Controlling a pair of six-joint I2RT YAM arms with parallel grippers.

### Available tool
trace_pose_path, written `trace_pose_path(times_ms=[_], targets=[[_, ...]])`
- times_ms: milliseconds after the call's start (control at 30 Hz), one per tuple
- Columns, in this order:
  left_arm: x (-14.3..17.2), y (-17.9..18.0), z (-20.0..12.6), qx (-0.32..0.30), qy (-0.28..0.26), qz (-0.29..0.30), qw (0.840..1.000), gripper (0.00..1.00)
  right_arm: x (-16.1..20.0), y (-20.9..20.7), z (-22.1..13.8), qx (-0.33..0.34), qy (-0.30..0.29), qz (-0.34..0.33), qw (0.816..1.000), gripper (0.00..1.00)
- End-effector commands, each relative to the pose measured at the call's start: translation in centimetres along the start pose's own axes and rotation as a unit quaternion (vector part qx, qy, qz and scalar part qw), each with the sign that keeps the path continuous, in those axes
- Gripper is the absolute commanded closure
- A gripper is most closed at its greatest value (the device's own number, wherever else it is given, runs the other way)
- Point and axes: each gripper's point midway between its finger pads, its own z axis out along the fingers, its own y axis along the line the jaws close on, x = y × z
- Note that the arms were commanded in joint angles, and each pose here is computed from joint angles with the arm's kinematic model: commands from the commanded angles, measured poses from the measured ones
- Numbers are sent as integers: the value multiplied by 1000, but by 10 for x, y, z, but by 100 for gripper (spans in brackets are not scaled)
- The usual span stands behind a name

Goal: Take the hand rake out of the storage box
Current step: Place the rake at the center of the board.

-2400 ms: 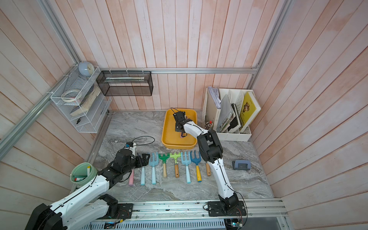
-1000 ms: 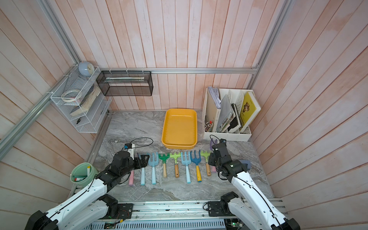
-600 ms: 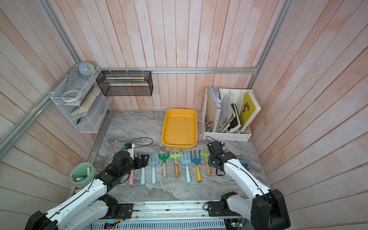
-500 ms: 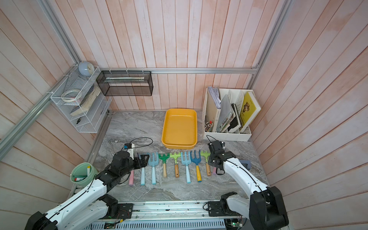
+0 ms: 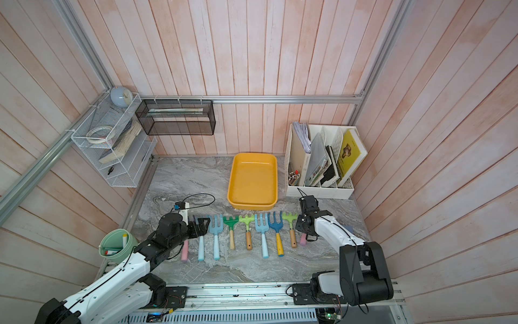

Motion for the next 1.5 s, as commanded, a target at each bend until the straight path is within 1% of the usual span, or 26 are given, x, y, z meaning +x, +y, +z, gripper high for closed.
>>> trace_pose_path(times_ms=[0, 33, 100, 167, 200, 233, 267, 333, 433, 467, 567, 700, 767, 967, 1367, 1467], targets=[[0, 1, 0, 4, -5, -3, 1000, 0, 4, -2, 2, 3, 15, -7, 1000, 71], [0, 1, 0, 4, -6, -4, 1000, 0, 0, -3, 0, 5, 8, -4, 1000, 70], [-1, 0, -1, 5, -6, -3, 1000, 0, -11, -3, -6, -2, -10, 1, 1000, 65], [-1, 0, -1, 6, -6, -3, 1000, 0, -24, -7, -12, -7, -29, 9, 1000, 48], [-1, 0, 0, 6, -6, -3, 1000, 0, -31, -9, -15, -12, -38, 13, 999, 47], [0, 0, 0, 6, -6, -3, 1000, 0, -37, -11, -17, -14, -47, 16, 999, 40], [0, 0, 0, 6, -6, -3, 1000, 0, -44, -14, -19, -15, -57, 22, 998, 38], [0, 0, 0, 6, -6, -3, 1000, 0, -56, -17, -21, -29, -74, 30, 996, 38], [0, 0, 0, 7, -5, -3, 1000, 0, -76, -9, -20, -57, -110, 21, 992, 33], [0, 0, 0, 7, -5, -4, 1000, 0, -83, -7, -18, -60, -123, 20, 990, 33], [0, 0, -1, 7, -6, -4, 1000, 0, -94, -10, -9, -49, -138, 34, 989, 34], [0, 1, -1, 4, -6, -4, 1000, 0, -96, -17, 6, -33, -128, 50, 990, 40], [0, 1, 0, 4, -6, -4, 1000, 0, -96, -19, 11, -28, -121, 48, 991, 41], [0, 1, 0, 3, -6, -5, 1000, 0, -96, -10, 22, -53, -108, 22, 993, 41], [0, 2, 0, 2, -6, -4, 1000, 0, -101, 16, 32, -121, -98, -22, 988, 41], [1, 2, 0, 2, -5, -4, 1000, 0, -100, 25, 35, -142, -86, -32, 986, 42]])
